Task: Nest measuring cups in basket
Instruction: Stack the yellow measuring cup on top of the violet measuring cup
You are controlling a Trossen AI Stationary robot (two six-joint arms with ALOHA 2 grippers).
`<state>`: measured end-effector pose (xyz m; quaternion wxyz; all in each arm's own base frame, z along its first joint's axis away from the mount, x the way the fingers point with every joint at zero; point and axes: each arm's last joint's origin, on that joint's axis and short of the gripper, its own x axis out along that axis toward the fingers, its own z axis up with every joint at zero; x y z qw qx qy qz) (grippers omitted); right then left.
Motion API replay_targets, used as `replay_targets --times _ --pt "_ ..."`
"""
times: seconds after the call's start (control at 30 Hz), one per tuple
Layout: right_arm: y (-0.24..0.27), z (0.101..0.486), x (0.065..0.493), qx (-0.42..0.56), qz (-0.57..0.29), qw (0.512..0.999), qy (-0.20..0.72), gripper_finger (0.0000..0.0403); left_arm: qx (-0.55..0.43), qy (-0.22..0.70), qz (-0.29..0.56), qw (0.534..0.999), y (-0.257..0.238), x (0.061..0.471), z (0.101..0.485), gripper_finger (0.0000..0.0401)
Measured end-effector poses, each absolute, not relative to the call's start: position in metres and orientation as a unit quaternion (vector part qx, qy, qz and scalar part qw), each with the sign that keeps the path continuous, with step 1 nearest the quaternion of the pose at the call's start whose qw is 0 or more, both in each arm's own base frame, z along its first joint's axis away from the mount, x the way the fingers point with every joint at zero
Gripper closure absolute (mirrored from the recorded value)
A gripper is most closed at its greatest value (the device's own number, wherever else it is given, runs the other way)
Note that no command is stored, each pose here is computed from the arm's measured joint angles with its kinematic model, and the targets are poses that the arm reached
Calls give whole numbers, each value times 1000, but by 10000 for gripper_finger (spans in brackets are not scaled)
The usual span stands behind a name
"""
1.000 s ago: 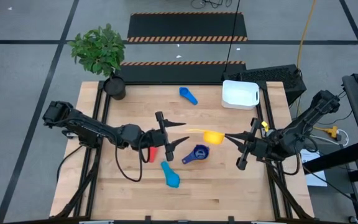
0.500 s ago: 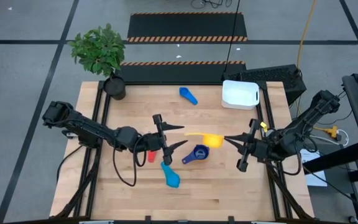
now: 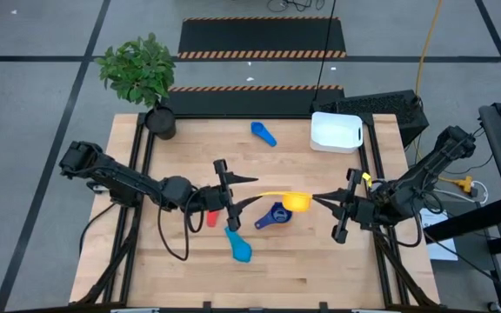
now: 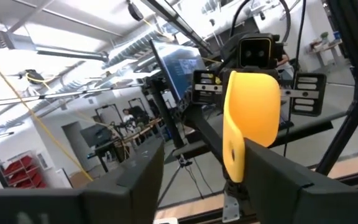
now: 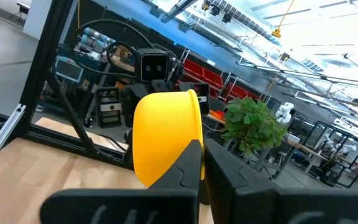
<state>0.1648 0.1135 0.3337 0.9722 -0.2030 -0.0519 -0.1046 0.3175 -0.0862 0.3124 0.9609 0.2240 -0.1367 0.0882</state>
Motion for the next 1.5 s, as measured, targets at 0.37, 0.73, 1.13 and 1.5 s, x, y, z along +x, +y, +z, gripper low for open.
replay_targets --times 0.37,0.73,1.13,1.5 --pt "113 334 165 -204 -105 972 -52 403 235 -120 86 961 -84 319 309 324" --pt "110 327 169 -215 -93 971 -51 403 212 -131 37 968 -75 323 308 391" --pt "108 327 169 -220 -114 968 -43 364 246 -103 41 963 -75 324 304 395" --pt "111 325 154 -179 -278 943 26 264 331 -17 50 942 -115 313 288 396"
